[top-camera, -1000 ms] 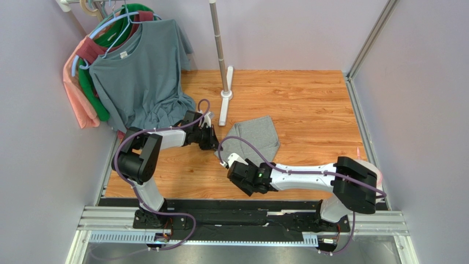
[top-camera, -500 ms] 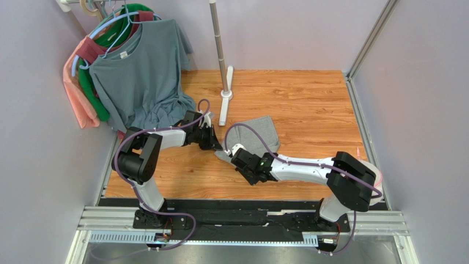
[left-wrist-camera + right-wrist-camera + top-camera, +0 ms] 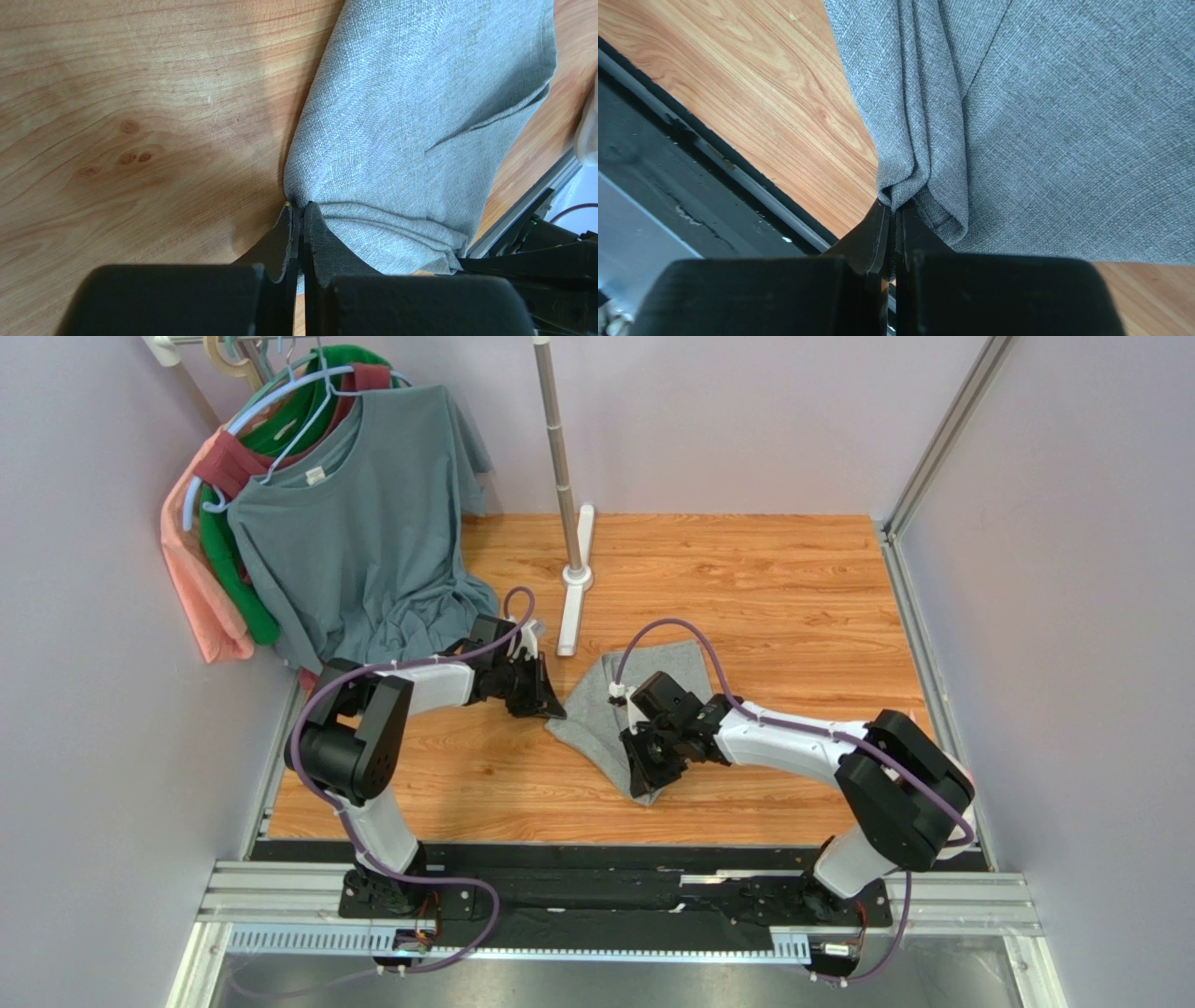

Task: Fold the napkin, place the utensils inside, and roll it up
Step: Roll the napkin with the utensil

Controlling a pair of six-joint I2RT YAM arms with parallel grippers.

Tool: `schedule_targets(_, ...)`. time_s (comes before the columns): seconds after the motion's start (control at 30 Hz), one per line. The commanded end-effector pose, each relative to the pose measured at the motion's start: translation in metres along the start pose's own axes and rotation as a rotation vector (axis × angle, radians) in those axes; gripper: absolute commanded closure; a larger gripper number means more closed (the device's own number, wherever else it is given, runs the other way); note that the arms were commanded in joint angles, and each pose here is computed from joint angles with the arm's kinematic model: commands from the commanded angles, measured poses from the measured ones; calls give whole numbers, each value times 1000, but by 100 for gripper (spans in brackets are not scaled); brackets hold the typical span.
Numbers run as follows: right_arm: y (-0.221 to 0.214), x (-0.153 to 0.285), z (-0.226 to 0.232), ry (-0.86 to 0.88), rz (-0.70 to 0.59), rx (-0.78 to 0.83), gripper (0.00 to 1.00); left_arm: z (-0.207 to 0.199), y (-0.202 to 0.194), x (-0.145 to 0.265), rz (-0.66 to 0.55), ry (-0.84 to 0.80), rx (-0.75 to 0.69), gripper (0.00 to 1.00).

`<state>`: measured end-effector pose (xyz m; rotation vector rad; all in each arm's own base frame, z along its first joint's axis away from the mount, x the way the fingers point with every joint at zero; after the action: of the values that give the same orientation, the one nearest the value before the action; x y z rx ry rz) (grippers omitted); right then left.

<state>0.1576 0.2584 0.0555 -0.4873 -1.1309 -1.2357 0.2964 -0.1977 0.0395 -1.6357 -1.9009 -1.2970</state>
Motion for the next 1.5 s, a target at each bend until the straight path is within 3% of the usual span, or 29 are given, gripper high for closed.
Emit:
schedule_targets(0.0,-57,-3,-14,-24,215,-157,100,47,-33,1,105,235,35,100)
schedule_targets(0.27,-79,-8,-36,-143,215,-293,98,48,-34,-1,113,232,27,100)
schedule_targets(0.57,-71,8,-42,-207,122,-314,64,48,-33,-1,117,229,16,100)
schedule_targets(1.23,-58,47,-36,-270,-11,-267,51,48,-33,-2,122,224,15,100)
schedule_targets(1.3,-59,54,-24,-248,-26,-216,45,48,-33,-2,124,225,16,100)
schedule_targets(1.33,-61,55,-21,-250,-21,-202,33,48,-33,-2,124,225,16,100)
schedule_targets(1.47,-64,55,-26,-291,-43,-203,31,48,-32,-2,123,226,15,100)
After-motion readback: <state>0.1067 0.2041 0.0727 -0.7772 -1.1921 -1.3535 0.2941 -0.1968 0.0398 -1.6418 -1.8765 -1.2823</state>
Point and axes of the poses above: each gripper's point midway between its finger pads, its own x axis back along the fingers, its own z axis along the line the jaws close on, y = z × x, the point moved 3 cm from there along x, back along the fingers, and after that the axes turned 9 degrees about -x, right-handed, at the moved point
